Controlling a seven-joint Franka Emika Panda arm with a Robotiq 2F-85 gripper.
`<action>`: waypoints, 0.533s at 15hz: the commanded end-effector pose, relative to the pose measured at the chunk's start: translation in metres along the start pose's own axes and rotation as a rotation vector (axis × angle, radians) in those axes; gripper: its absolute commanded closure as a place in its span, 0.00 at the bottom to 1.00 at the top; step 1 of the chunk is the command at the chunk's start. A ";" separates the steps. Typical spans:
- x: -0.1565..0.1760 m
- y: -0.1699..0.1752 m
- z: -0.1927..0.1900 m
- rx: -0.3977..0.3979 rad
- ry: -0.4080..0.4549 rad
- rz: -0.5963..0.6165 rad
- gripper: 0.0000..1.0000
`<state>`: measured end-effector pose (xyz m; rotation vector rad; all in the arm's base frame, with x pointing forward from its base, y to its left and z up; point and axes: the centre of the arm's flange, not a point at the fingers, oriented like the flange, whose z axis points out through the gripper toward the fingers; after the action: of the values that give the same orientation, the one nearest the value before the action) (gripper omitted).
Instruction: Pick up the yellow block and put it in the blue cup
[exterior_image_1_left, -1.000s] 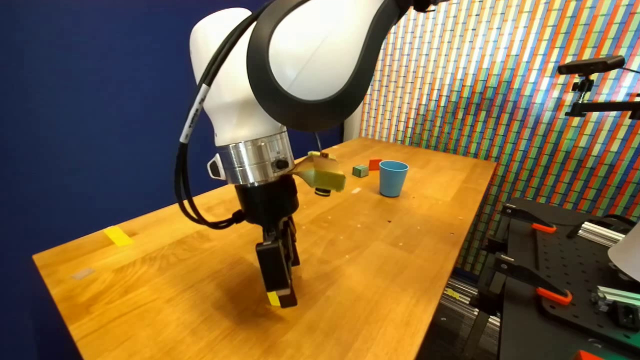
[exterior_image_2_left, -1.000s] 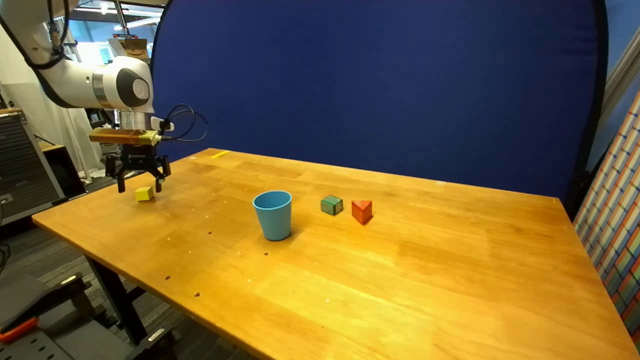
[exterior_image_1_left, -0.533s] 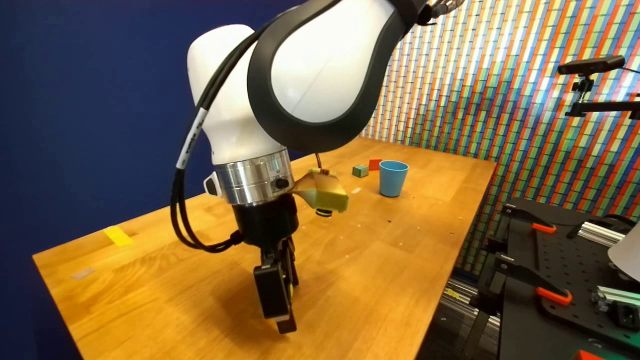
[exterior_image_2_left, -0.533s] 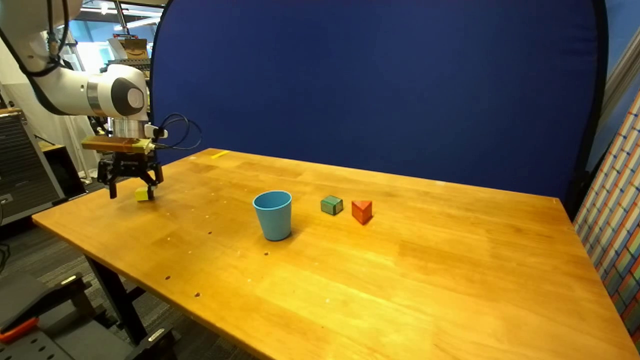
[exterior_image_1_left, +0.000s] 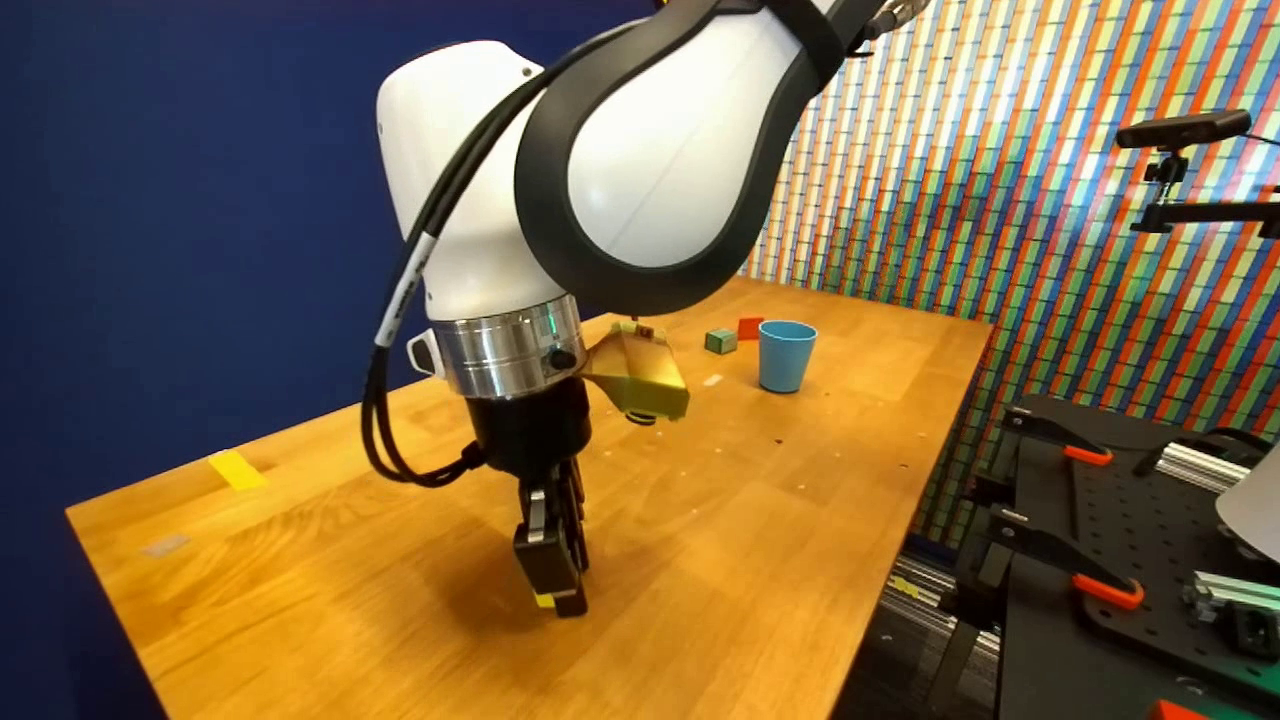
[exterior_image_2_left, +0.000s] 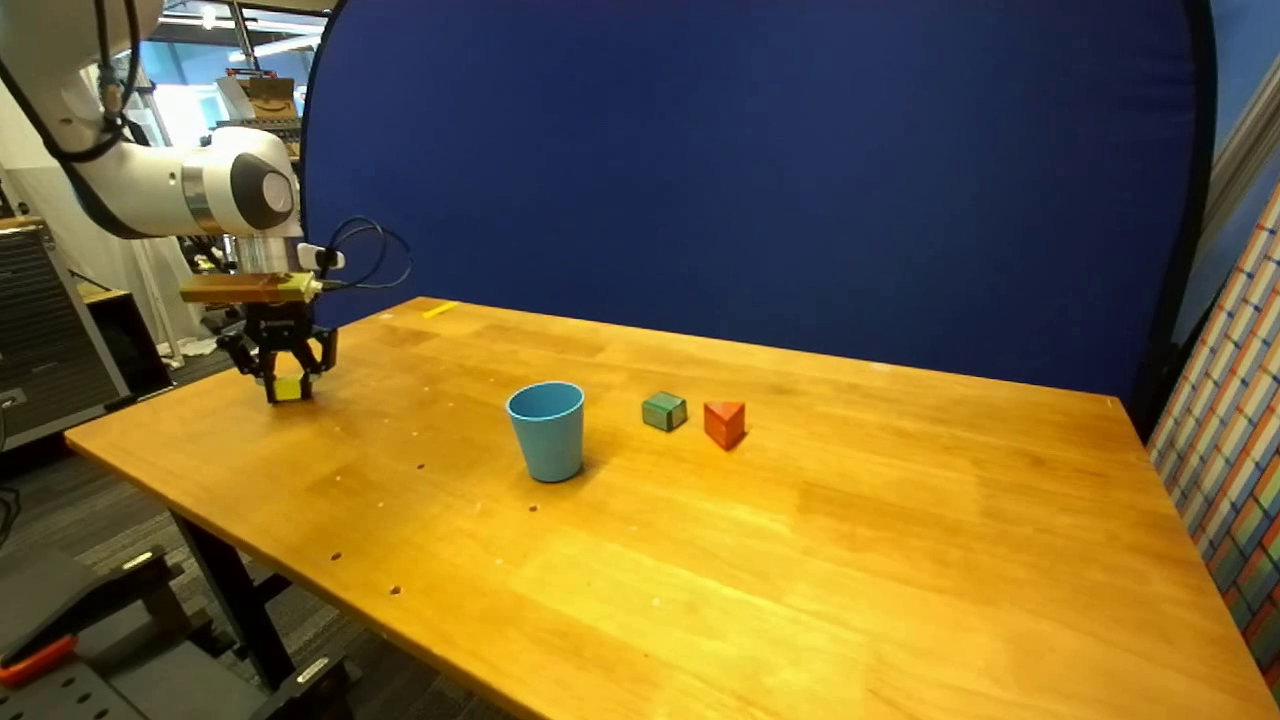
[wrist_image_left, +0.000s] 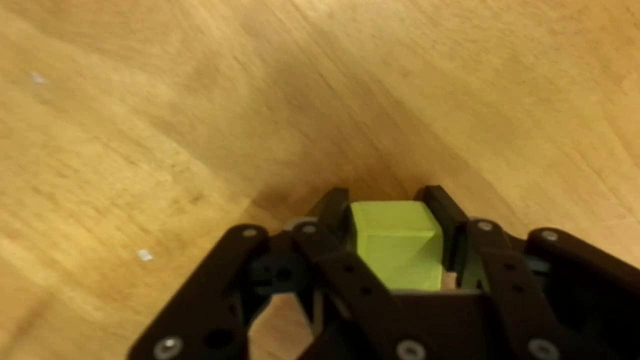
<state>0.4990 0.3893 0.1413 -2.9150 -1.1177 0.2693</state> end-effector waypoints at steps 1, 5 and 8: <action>-0.041 0.059 -0.027 -0.140 0.032 0.120 0.84; -0.093 0.144 -0.060 -0.257 0.035 0.307 0.82; -0.143 0.200 -0.088 -0.319 0.039 0.470 0.82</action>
<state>0.5579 0.2091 0.1966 -3.3176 -0.6958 0.1122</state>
